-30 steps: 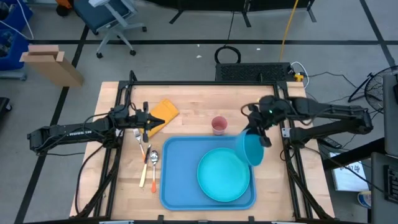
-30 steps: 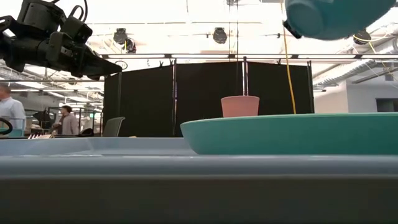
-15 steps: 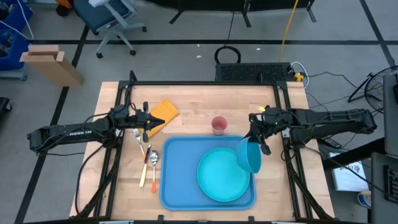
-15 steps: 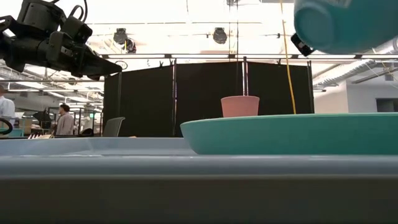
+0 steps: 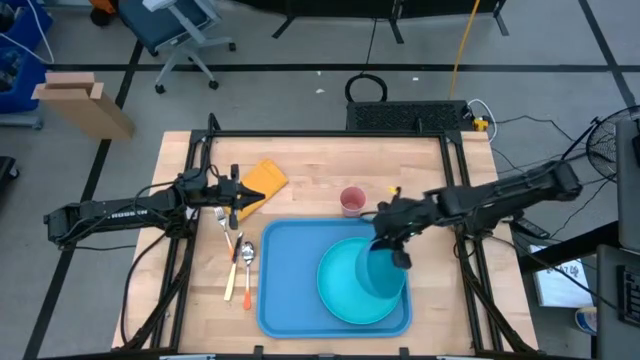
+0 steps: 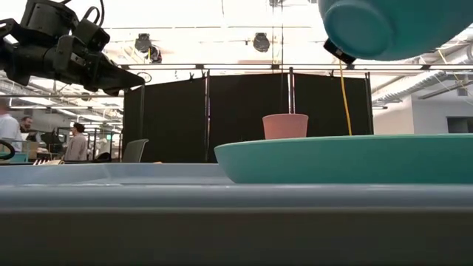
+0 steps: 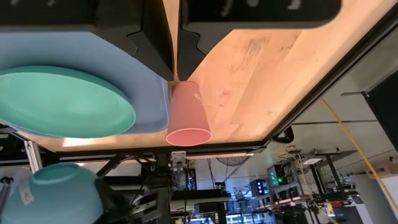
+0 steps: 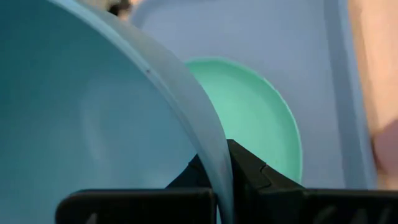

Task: Set up tray
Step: Put the blue bowl on top of the light blue plate on the blue tray

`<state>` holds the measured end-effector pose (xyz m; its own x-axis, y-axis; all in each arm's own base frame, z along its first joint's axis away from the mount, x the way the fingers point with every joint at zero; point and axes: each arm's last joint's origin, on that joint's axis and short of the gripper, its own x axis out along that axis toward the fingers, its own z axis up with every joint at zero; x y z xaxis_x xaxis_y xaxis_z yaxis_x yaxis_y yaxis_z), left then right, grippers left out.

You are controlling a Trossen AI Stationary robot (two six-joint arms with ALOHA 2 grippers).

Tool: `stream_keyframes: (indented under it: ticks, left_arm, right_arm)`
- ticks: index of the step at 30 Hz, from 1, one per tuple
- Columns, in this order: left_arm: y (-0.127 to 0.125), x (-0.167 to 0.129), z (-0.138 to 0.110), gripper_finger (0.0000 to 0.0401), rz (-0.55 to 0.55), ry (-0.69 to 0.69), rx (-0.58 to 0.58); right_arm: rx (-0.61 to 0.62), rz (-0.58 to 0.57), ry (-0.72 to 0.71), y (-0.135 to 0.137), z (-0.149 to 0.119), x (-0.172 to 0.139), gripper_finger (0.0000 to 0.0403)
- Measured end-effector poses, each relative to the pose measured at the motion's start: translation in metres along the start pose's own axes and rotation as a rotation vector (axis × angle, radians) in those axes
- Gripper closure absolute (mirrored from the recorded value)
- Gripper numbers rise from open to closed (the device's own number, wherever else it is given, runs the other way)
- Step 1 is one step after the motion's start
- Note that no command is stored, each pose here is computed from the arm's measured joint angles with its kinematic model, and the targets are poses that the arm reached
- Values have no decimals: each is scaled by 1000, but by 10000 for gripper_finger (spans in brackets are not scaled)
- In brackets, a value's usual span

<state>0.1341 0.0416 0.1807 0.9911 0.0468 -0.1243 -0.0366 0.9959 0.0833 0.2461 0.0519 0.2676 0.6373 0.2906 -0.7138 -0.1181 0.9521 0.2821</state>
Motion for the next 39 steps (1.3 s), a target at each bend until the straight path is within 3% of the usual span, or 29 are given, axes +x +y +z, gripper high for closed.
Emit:
stream_keyframes:
  ticks: [8,15,26,39]
  left_arm:
    - [0,0,0,377,0,4,-1]
    - [0,0,-1,377,0,7,-2]
    - [0,0,-1,377,0,8,-2]
    - [0,0,-1,377,-1,14,-4]
  right_arm:
    - [26,-108,314,10,38,17,400]
    - [20,-74,440,5,44,52,400]
    - [6,-24,491,-8,38,103,400]
    - [66,-44,517,-22,34,122,400]
